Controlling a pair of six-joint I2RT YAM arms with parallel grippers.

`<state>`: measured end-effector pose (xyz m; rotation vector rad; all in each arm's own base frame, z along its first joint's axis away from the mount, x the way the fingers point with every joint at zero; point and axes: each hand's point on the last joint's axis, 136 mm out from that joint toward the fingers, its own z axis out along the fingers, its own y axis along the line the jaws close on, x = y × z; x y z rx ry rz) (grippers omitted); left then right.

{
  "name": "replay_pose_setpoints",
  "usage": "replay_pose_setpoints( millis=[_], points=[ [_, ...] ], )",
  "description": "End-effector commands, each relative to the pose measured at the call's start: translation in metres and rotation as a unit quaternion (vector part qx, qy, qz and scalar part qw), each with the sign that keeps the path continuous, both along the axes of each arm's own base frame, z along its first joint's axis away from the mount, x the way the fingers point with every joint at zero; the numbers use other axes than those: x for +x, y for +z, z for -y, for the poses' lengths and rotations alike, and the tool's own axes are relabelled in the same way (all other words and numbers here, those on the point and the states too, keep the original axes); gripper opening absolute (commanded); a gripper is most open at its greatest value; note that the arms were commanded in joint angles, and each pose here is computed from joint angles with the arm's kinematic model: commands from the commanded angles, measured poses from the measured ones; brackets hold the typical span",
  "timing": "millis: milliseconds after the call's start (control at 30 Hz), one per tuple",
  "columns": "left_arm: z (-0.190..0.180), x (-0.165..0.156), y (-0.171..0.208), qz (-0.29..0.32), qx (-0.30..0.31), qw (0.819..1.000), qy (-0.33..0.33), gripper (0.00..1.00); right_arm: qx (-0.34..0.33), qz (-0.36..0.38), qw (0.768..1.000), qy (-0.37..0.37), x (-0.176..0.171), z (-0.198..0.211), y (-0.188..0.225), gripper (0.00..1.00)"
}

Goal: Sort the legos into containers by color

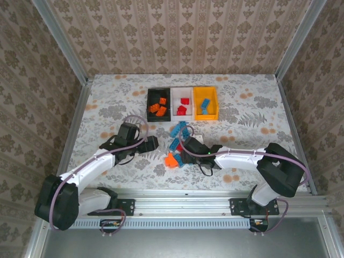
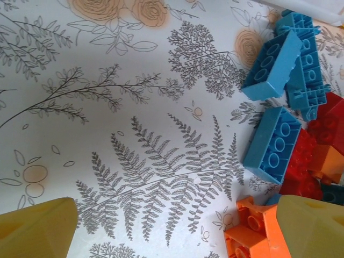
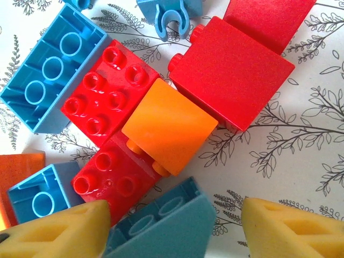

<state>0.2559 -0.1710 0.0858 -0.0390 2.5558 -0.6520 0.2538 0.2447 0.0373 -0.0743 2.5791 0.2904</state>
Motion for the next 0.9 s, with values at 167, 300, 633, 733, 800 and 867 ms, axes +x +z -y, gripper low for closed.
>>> replay_pose_setpoints(
  millis=[167, 300, 633, 733, 800, 867],
  points=[
    [0.01, 0.003, 0.015, 0.016, -0.023, 1.0, -0.007, 0.98, -0.001, -0.013, 1.0, -0.001, -0.004, -0.005, -0.01, 0.65],
    [0.01, 0.003, 0.017, 0.018, -0.02, 1.0, -0.008, 0.98, -0.015, -0.014, 1.0, -0.003, -0.003, -0.004, -0.013, 0.6],
    [0.009, 0.003, 0.02, 0.021, -0.017, 1.0, -0.01, 0.98, -0.041, -0.016, 0.999, -0.007, -0.014, 0.018, -0.014, 0.54],
    [0.01, 0.002, 0.021, 0.022, -0.019, 1.0, -0.012, 0.98, -0.056, -0.004, 0.998, -0.008, -0.014, 0.028, -0.005, 0.55],
    [0.01, 0.003, 0.022, 0.023, -0.02, 0.999, -0.012, 0.98, -0.062, 0.005, 0.998, -0.008, -0.012, 0.034, 0.003, 0.56],
    [0.011, 0.002, 0.023, 0.023, -0.021, 0.999, -0.013, 0.98, -0.063, 0.013, 0.998, -0.008, -0.01, 0.038, 0.01, 0.58]
  ],
)
